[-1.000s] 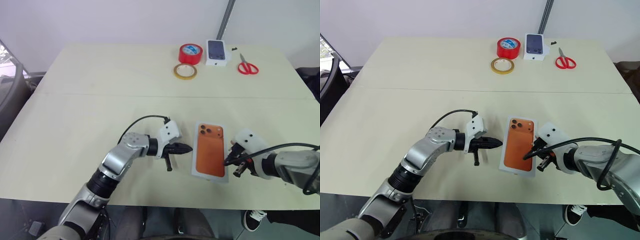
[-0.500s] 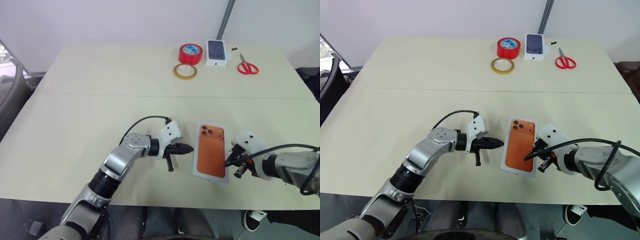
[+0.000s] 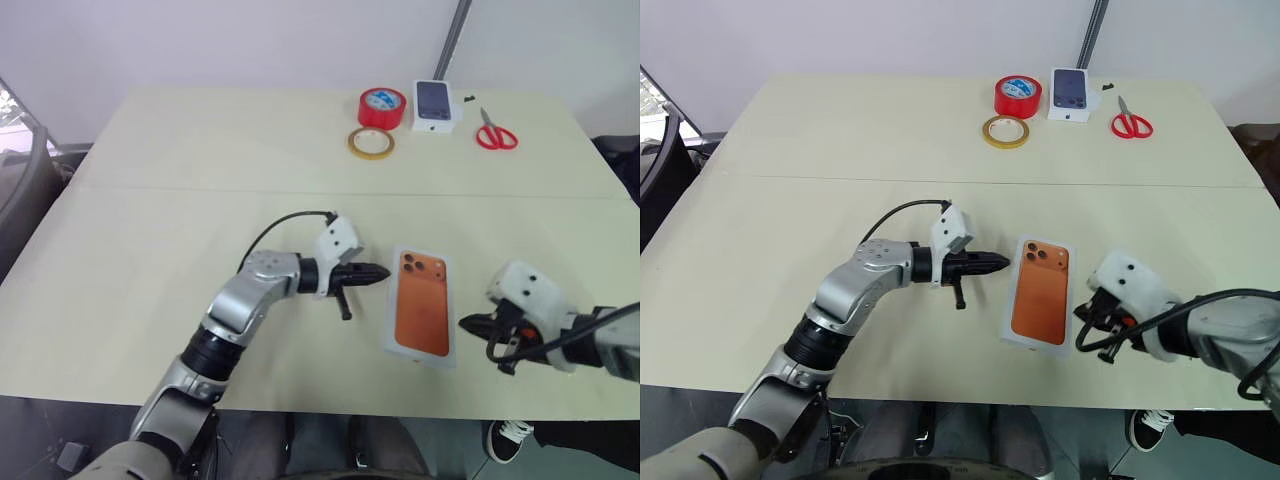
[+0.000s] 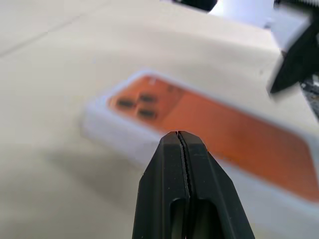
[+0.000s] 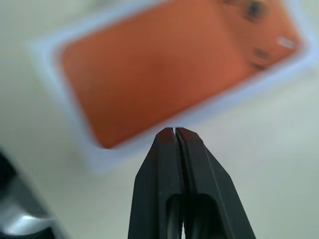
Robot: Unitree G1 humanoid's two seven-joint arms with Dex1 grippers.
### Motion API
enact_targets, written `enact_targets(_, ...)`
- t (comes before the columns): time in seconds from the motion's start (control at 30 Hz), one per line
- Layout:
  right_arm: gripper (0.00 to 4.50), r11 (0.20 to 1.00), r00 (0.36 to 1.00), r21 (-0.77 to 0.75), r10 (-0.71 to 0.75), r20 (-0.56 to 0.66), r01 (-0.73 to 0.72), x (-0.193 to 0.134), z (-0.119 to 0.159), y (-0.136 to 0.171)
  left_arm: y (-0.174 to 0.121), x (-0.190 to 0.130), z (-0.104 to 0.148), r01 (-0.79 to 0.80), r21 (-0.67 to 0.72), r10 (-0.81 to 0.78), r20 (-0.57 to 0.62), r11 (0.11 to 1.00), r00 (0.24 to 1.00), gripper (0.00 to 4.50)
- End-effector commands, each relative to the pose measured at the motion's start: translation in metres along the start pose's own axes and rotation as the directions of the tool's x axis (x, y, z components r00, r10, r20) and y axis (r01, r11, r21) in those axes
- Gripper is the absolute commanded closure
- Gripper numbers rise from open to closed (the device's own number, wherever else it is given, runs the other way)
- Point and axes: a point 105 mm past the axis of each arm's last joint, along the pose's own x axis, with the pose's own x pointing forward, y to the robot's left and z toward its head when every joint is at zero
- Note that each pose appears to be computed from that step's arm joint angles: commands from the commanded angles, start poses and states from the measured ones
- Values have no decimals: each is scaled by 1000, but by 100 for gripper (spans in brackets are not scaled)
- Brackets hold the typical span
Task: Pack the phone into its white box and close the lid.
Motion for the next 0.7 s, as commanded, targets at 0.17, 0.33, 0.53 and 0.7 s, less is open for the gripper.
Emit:
enact_targets(0.17, 444, 1000, 999, 10, -24, -30, 25, 23, -8, 10, 2, 17, -24, 14, 102, 1, -146, 995, 989, 450)
enact_targets(0.33, 444, 995, 993, -6, -101, 63, 102, 15, 10, -6, 18, -2, -8, -53, 90, 60, -76, 995, 995, 450)
enact_targets(0.53, 444, 959, 918, -17, -265, 294, 282, -6, 42, -42, 59, -82, 15, -270, 60, 268, 35, 961, 963, 450)
enact_targets(0.7, 444, 944, 868, 50, -320, 380, 326, -14, 44, -70, 84, -171, 7, -497, 46, 497, 15, 867, 868, 450)
